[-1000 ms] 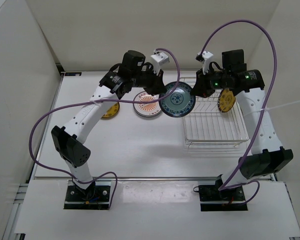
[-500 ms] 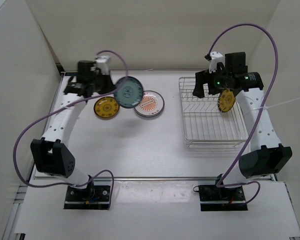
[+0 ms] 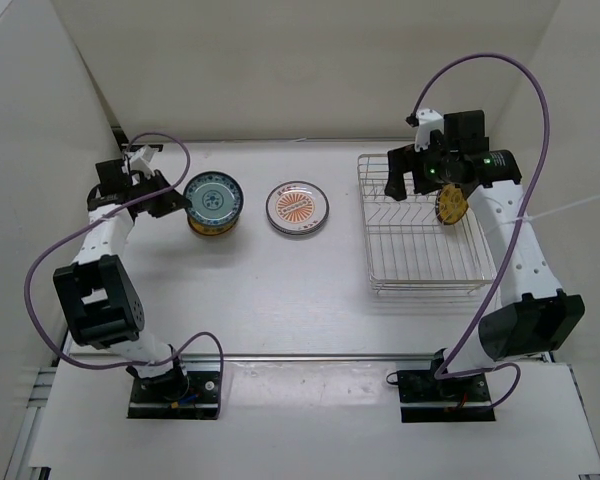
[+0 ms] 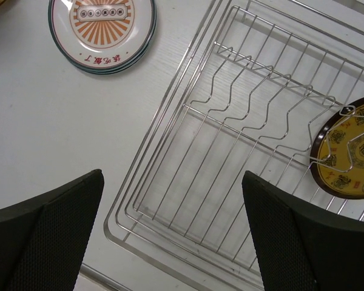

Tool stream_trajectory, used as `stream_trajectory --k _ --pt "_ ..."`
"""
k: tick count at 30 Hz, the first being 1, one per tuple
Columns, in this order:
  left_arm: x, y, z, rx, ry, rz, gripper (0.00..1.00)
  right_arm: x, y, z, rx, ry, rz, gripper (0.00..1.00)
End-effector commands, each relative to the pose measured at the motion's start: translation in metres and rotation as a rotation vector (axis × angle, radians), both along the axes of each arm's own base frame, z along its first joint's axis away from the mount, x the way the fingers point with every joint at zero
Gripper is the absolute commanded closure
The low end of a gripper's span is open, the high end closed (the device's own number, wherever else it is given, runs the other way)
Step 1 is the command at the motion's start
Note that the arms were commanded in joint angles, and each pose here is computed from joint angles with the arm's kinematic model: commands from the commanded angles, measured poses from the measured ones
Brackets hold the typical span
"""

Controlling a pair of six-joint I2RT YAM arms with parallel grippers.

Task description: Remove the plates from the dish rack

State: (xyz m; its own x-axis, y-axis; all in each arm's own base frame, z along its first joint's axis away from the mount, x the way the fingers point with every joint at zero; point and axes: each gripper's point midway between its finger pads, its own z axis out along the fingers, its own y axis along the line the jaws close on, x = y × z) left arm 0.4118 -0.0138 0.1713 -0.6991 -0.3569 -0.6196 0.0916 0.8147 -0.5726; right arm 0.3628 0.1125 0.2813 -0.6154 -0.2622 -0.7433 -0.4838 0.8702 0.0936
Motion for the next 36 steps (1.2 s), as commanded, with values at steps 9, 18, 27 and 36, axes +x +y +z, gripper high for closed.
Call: stream_trajectory --k 9,18,27,36 --pt "0.044 0.018 -0.017 -0.119 -0.045 0.006 0.89 -0.010 0.009 0.000 -0.030 -0.041 0.051 0.03" --pt "0.063 0.031 -0.047 -0.113 -0.010 0.038 0.89 -0.010 0.010 -0.002 -0.025 -0.031 0.058 0.01" --pt "0.073 0.040 -0.059 -0.127 0.022 0.054 0.89 -0.011 0.013 -0.002 -0.013 -0.028 0.071 0.01" --pt "0.063 0.041 -0.091 -0.120 0.093 0.078 0.89 -0.012 0.015 -0.002 -0.007 -0.027 0.078 0.01"
